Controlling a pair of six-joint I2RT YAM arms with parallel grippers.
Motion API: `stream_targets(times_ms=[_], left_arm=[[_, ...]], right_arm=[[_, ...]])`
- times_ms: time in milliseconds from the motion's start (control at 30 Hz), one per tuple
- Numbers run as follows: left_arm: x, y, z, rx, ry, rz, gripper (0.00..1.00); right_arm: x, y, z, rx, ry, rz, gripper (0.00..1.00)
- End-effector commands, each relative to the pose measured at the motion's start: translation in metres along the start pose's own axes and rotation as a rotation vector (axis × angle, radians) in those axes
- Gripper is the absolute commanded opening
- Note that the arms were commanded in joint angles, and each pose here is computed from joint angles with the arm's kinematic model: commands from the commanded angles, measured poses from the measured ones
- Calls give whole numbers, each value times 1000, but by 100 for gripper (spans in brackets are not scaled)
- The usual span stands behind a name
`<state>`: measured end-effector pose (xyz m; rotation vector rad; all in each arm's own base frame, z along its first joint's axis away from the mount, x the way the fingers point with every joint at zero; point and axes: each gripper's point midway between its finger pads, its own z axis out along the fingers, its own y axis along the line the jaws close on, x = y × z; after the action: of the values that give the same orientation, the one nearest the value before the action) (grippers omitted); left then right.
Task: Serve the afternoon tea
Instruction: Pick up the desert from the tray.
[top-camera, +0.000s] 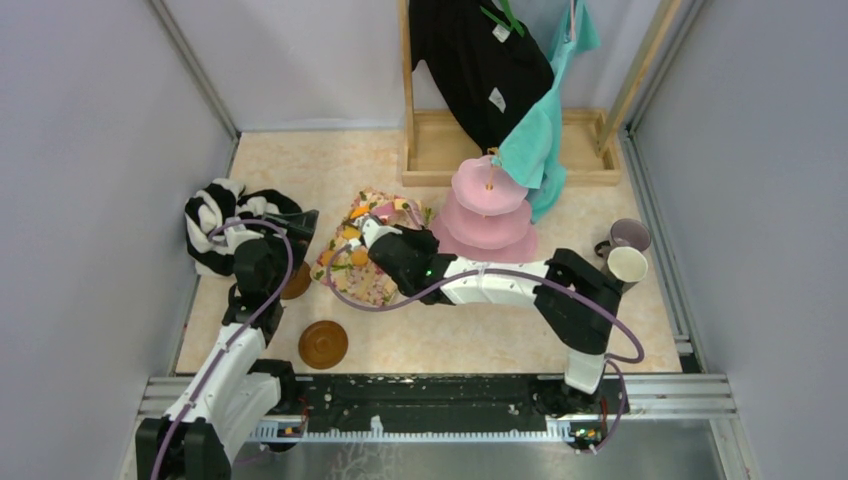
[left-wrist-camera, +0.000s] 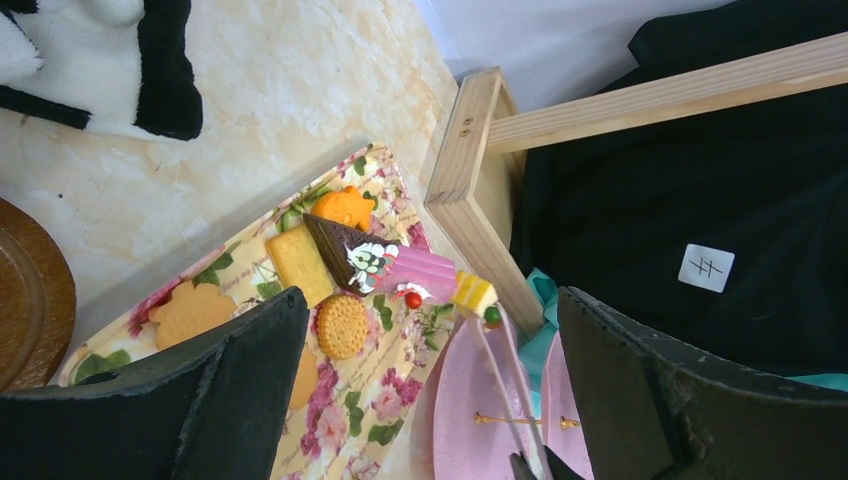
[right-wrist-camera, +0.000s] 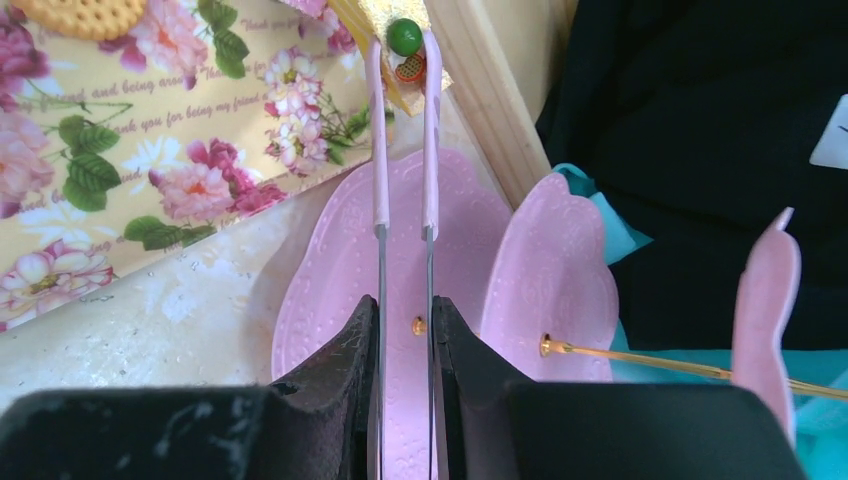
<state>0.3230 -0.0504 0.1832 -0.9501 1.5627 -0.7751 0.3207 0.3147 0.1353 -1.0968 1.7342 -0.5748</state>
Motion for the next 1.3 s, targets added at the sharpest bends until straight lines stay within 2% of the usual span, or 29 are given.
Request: stream_targets(times_ms=[0, 267, 600, 933, 1267], left_arm=[[-8, -9, -1, 20, -18, 25, 99], [-10, -11, -1, 16, -20, 35, 99], [-12, -14, 0, 16, -21, 57, 99], [-15, -25, -3, 36, -16, 86, 99], [-15, -27, -3, 41, -11, 91, 99]], right_arm=[[-17, -27, -23, 51, -59, 102, 0], [-8, -27, -38, 50, -62, 123, 0], [-14, -52, -88, 119, -102, 190, 0], [5, -59, -118, 170, -82, 296, 0], [22, -62, -128, 204, -48, 324, 0]])
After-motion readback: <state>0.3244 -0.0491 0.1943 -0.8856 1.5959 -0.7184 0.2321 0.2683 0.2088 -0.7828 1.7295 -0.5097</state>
